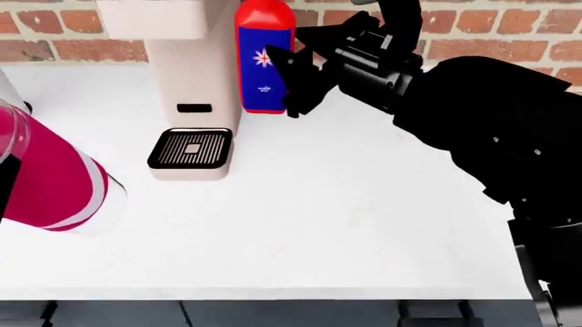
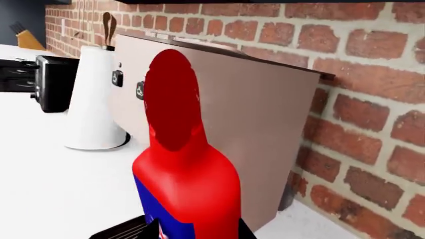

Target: Move the drinks to the dining counter.

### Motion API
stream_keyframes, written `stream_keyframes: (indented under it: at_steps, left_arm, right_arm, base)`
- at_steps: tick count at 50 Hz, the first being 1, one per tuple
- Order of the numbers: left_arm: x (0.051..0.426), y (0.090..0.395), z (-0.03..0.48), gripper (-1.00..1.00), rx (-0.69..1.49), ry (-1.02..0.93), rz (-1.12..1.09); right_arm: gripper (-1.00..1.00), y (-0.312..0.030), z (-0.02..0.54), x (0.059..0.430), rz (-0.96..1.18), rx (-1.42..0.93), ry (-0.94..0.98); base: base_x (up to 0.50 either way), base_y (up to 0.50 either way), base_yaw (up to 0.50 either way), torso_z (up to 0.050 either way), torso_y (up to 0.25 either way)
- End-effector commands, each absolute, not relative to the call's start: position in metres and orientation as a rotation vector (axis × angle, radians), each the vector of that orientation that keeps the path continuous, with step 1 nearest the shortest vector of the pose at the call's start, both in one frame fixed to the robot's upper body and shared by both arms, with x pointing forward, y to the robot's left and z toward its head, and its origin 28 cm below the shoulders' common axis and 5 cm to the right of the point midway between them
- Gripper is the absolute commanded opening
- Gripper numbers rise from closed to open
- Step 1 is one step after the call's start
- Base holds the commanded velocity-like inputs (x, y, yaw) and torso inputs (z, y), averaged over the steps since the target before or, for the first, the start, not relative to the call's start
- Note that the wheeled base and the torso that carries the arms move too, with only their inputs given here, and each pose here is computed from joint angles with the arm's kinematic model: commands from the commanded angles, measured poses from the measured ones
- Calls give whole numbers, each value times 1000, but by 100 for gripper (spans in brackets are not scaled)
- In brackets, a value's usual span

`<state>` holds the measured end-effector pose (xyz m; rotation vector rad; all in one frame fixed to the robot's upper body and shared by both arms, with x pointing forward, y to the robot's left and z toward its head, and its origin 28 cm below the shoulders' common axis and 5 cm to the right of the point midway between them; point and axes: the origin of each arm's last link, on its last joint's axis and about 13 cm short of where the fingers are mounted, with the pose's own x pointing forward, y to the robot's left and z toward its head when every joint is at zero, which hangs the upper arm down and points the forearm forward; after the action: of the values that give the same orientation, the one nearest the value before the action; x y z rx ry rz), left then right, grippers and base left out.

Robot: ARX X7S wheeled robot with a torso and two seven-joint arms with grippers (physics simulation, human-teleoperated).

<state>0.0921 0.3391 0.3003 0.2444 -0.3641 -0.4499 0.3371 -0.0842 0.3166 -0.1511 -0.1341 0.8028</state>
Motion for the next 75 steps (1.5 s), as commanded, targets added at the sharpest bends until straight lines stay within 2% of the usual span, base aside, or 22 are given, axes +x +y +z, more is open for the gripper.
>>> stream_keyframes:
  at_steps: [1, 15, 16, 20, 55, 65, 75]
  left_arm:
    - [88, 339, 301, -100, 240, -373, -450]
    - [88, 339, 301, -100, 240, -371, -448]
    - [88, 339, 302, -100, 240, -372, -448]
    - [87, 339, 302, -100, 240, -371, -448]
    - [84, 339, 303, -100, 242, -376, -448]
    - [83, 340, 301, -100, 241, -375, -444]
    - [84, 339, 302, -100, 243, -372, -447]
  right_arm:
    - [-100, -81, 322, 324, 795, -174, -188]
    - [-100, -83, 319, 325, 771, -173, -183]
    - [-100, -83, 317, 325, 709, -211, -209]
    - [-100, -84, 313, 326, 696, -207, -187]
    - [-100, -83, 312, 333, 640, -209, -192]
    - [-100, -86, 313, 333, 627, -135, -221]
    - [-100, -87, 313, 334, 599, -133, -233]
  base:
    - [-500, 1, 0, 0, 0]
    - [-500, 1, 0, 0, 0]
    - [-500, 1, 0, 0, 0]
    - [-393, 21, 0, 0, 0]
    - [-500, 139, 0, 0, 0]
    - [-500, 68, 0, 2, 0]
    - [-133, -196, 0, 0, 0]
